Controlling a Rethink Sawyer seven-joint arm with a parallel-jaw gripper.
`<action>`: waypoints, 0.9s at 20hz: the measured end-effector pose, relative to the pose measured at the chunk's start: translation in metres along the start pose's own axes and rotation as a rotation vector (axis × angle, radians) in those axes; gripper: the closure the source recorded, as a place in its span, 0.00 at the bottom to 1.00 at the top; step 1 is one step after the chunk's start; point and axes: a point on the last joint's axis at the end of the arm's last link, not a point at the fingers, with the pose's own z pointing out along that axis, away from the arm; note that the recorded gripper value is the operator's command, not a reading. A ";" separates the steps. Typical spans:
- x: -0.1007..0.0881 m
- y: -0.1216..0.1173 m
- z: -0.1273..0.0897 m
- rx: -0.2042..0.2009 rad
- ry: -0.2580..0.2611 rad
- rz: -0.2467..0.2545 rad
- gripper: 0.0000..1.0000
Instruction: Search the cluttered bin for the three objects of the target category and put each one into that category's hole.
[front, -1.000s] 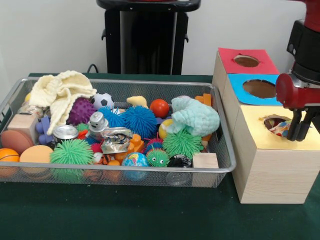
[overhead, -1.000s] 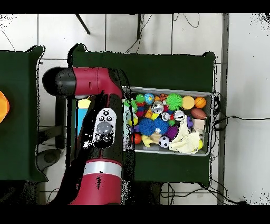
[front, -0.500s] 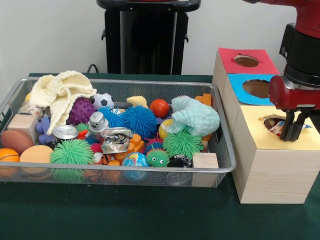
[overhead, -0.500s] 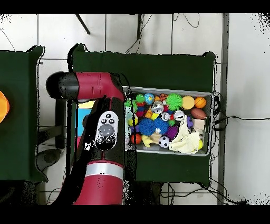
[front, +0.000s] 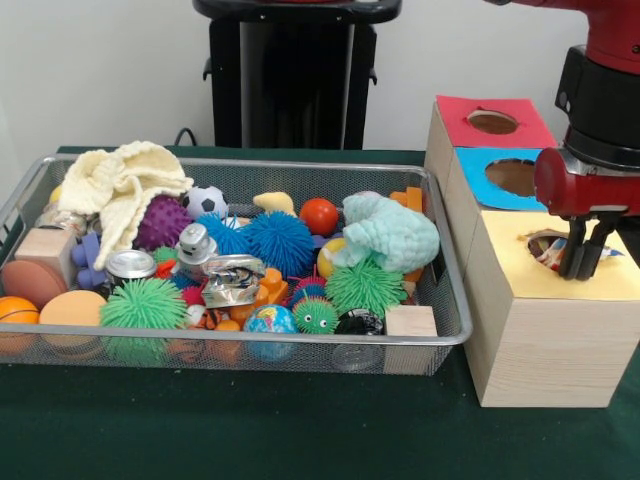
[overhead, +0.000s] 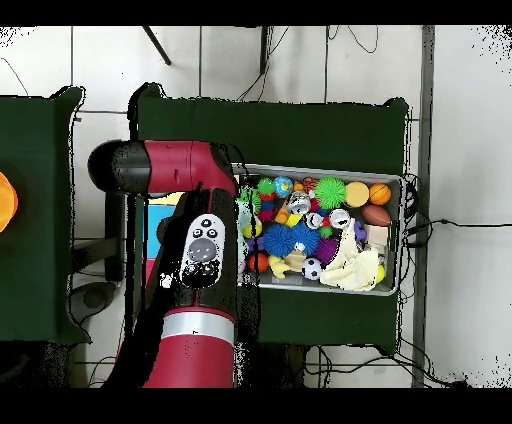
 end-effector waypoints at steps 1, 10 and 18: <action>0.000 0.000 0.000 0.000 0.000 0.000 1.00; 0.001 0.001 0.000 0.001 0.002 -0.003 1.00; 0.004 0.004 -0.001 0.000 0.005 -0.007 1.00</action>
